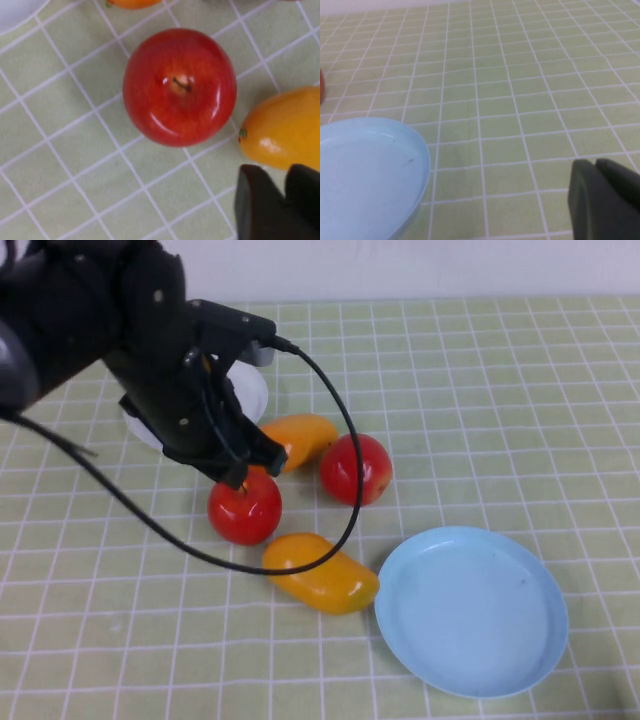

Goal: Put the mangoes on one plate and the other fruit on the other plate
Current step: Put one type of fruit in the left plate

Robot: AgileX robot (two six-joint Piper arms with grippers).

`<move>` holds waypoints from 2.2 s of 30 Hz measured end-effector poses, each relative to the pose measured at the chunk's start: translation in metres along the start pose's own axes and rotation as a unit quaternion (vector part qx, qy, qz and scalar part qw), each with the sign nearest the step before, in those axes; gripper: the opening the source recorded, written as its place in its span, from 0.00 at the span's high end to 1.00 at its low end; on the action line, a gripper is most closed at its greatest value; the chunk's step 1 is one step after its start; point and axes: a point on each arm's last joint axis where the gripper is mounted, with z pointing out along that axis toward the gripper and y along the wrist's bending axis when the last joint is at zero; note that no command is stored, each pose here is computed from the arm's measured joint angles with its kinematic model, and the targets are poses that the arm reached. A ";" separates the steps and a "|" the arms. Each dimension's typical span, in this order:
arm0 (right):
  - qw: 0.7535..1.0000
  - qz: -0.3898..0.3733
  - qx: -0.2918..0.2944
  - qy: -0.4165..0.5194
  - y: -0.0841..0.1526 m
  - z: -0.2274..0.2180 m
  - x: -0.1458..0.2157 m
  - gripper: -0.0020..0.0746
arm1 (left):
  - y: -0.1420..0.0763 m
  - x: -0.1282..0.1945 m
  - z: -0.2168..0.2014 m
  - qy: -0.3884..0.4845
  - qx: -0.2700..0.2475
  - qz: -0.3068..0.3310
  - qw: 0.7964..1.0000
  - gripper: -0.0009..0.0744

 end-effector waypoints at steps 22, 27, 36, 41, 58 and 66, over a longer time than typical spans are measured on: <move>1.000 0.000 0.000 0.000 0.000 0.000 0.000 0.99 | 0.009 -0.025 0.067 0.035 -0.028 -0.017 0.999 0.10; 1.000 0.001 0.000 0.000 0.000 0.000 0.000 0.99 | 0.016 -0.028 0.070 0.026 -0.032 -0.024 0.999 0.10; 1.000 0.001 0.000 0.000 0.000 0.000 0.000 0.99 | 0.028 -0.027 0.084 0.037 -0.006 -0.054 0.998 0.10; 1.000 0.001 0.000 0.000 0.000 0.000 0.000 0.99 | 0.027 -0.027 0.096 0.047 0.005 -0.047 0.998 0.10; 1.000 0.001 0.000 0.000 0.000 0.000 0.000 0.99 | 0.028 -0.028 0.097 0.053 0.004 -0.044 0.998 0.21; 1.000 0.001 0.000 0.000 0.000 0.000 0.000 0.99 | 0.032 -0.039 0.079 0.076 -0.009 -0.034 0.996 0.21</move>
